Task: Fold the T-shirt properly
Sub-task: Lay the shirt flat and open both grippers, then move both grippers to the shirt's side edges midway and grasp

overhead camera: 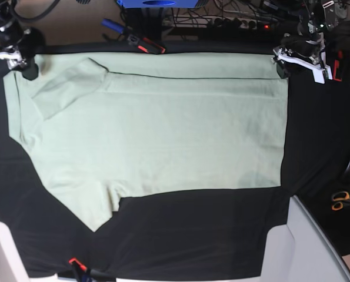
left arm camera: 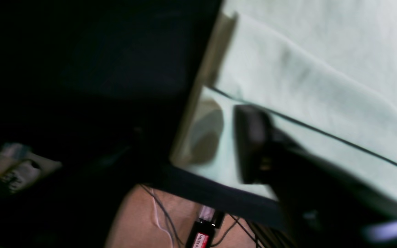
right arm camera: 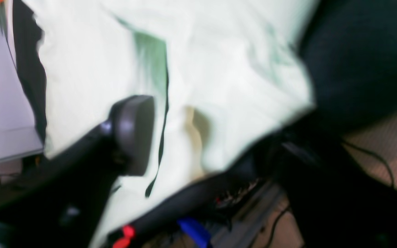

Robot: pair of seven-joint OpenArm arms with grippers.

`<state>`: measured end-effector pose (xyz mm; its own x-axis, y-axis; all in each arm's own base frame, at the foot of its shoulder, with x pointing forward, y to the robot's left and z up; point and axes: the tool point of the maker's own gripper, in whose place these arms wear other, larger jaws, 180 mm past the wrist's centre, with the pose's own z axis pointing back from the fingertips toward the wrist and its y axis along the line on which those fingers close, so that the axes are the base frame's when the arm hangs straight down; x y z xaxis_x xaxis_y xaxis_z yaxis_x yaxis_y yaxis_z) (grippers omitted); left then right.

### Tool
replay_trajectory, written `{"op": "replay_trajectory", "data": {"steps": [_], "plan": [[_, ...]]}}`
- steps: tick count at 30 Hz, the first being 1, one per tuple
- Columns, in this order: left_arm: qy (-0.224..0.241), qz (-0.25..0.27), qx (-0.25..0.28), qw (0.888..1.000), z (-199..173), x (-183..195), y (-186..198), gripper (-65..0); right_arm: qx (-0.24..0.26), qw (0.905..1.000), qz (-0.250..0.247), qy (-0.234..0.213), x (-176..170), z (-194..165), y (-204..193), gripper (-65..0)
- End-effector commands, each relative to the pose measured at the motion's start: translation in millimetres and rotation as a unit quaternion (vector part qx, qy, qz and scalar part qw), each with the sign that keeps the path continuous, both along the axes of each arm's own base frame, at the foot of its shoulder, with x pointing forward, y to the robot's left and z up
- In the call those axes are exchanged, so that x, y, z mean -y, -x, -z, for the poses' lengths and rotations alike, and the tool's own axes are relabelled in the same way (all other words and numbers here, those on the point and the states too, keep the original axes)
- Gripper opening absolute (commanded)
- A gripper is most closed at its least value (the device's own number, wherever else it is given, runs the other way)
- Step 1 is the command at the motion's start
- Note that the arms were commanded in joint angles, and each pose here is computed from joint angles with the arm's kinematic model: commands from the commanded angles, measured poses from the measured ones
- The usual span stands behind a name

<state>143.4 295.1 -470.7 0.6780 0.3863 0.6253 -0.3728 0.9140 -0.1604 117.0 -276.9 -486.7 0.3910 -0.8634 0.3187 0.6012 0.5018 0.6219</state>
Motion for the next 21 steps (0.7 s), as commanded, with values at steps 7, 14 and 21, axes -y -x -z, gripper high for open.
{"op": "replay_trajectory", "data": {"steps": [7,14,21], "plan": [[-0.051,-0.06,0.033,0.996,-34,-59,8,-17.5,-0.037,0.9966,0.064,0.037,50,-8,32,-20.3],[-0.09,-0.06,0.039,0.993,-70,-109,-34,-17.3,0.017,0.9911,0.004,0.132,115,-64,-52,-20.2],[-0.216,0.085,-0.01,0.973,-63,-67,-105,-17.5,-0.006,0.9771,-0.121,0.175,113,-57,-184,-19.4]]}}
